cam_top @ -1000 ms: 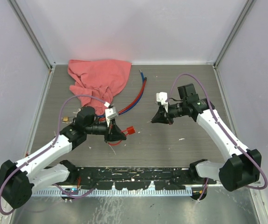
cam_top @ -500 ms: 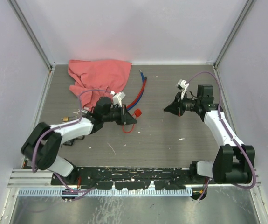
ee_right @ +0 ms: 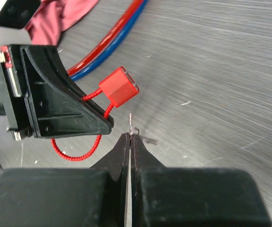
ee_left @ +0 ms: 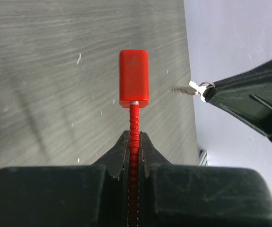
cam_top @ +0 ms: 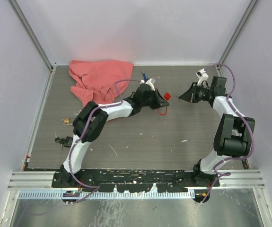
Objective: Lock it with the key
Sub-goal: Place the lock at the center of the board.
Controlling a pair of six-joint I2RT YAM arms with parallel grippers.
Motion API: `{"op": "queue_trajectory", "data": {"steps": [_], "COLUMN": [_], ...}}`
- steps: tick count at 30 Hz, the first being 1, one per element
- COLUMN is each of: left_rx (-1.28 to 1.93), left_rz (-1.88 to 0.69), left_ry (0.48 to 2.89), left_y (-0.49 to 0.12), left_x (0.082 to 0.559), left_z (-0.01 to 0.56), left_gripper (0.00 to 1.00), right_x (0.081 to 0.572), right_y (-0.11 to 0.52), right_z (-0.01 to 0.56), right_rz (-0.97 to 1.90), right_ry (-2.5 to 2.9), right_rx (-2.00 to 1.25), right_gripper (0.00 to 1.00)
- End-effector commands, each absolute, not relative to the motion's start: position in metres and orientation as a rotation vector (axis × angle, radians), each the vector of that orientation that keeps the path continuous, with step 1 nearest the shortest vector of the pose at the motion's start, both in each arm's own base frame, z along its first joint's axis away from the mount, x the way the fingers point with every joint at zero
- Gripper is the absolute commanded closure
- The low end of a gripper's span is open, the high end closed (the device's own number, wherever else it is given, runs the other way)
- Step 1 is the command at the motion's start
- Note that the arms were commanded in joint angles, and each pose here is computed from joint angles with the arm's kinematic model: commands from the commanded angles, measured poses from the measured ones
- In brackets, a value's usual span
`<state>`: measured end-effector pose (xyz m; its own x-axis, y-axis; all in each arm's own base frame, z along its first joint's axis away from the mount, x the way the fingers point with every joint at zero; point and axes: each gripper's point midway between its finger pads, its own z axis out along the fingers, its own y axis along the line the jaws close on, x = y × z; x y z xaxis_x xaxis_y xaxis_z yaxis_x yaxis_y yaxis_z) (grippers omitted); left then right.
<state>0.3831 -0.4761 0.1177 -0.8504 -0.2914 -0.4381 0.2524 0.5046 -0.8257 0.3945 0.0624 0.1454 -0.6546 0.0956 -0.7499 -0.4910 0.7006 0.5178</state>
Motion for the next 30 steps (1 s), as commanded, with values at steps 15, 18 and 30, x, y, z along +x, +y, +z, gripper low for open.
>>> {"op": "queue_trajectory", "data": {"steps": [15,18,30], "left_rx": [-0.321,-0.285,0.02], "left_rz": [-1.104,-1.068,-0.692], "left_ry": [2.219,2.191,2.036], "left_y": [-0.534,-0.536,-0.495], "left_x": [0.477,0.487,0.484], "left_z": [0.091,0.094,0.166], "left_gripper": [0.96,0.82,0.44], "right_x": [0.481,0.48,0.471], "right_y": [0.017,0.023,0.022], "right_z": [0.095,0.084,0.123], "right_rz": [0.782,0.789,0.668], "right_ry": [2.186,2.212,2.155], "right_rx": [0.132,0.114,-0.086], "right_gripper": [0.92,0.89,0.65]}}
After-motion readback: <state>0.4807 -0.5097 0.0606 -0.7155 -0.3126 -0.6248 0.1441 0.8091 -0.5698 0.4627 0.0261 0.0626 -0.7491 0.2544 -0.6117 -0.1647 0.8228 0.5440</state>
